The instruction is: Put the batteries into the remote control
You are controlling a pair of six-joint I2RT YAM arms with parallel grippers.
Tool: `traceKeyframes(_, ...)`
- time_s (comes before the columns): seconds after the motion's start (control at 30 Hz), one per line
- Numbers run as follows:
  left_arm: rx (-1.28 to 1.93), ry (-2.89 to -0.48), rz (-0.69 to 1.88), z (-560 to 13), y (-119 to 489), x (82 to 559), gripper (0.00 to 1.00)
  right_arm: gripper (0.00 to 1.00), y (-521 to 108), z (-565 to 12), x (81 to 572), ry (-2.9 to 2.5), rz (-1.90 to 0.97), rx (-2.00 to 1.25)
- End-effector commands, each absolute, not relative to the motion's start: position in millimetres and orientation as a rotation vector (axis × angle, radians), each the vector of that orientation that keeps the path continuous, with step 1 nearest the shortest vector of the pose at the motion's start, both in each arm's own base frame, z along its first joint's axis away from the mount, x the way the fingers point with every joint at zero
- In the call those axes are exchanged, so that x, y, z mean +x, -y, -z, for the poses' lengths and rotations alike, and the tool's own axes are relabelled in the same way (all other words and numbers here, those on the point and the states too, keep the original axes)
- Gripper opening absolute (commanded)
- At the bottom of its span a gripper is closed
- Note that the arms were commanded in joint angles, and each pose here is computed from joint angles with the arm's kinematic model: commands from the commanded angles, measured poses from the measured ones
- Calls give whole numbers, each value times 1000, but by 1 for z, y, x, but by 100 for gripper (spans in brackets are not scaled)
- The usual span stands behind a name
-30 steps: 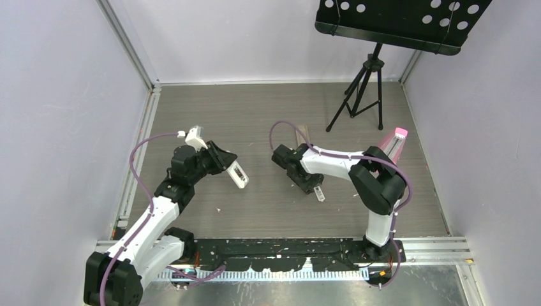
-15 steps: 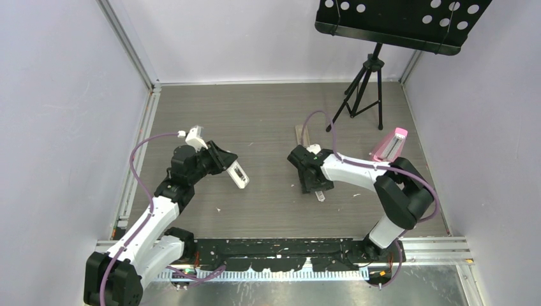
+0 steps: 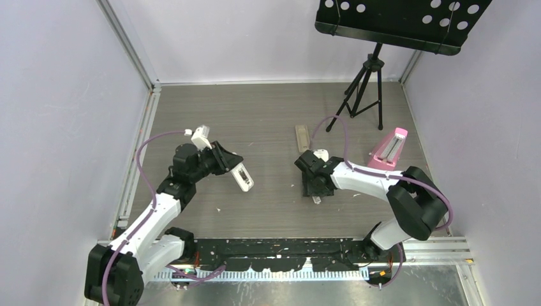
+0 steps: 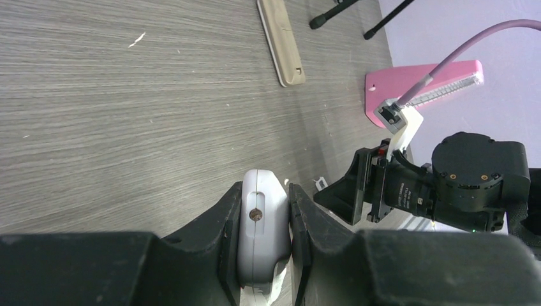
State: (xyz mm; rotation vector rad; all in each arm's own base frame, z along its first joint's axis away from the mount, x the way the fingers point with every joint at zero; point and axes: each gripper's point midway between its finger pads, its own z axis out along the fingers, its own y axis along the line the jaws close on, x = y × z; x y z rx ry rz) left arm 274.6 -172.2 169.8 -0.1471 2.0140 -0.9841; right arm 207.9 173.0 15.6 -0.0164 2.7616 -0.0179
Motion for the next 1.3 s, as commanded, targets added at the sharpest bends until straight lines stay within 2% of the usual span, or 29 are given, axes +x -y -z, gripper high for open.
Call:
traceKeyframes(0.0,-65,-1912,1074,-205,184,279,0,61,-159,-14,193,-2788,59,24)
traceKeyframes(0.33,21,-1923,1166,-204,198,275,0,48,-162,-21,176,-2840,-27,-64)
traceKeyframes(0.67,74,-1916,1249,-207,209,271,0,46,-164,-9,188,-2821,26,-142)
traceKeyframes(1.03,80,-1929,1304,-203,215,271,0,26,-168,-10,192,-2805,1,-175)
traceKeyframes(1.27,98,-1943,1380,-197,230,269,0,24,-188,-41,200,-2640,-119,-279)
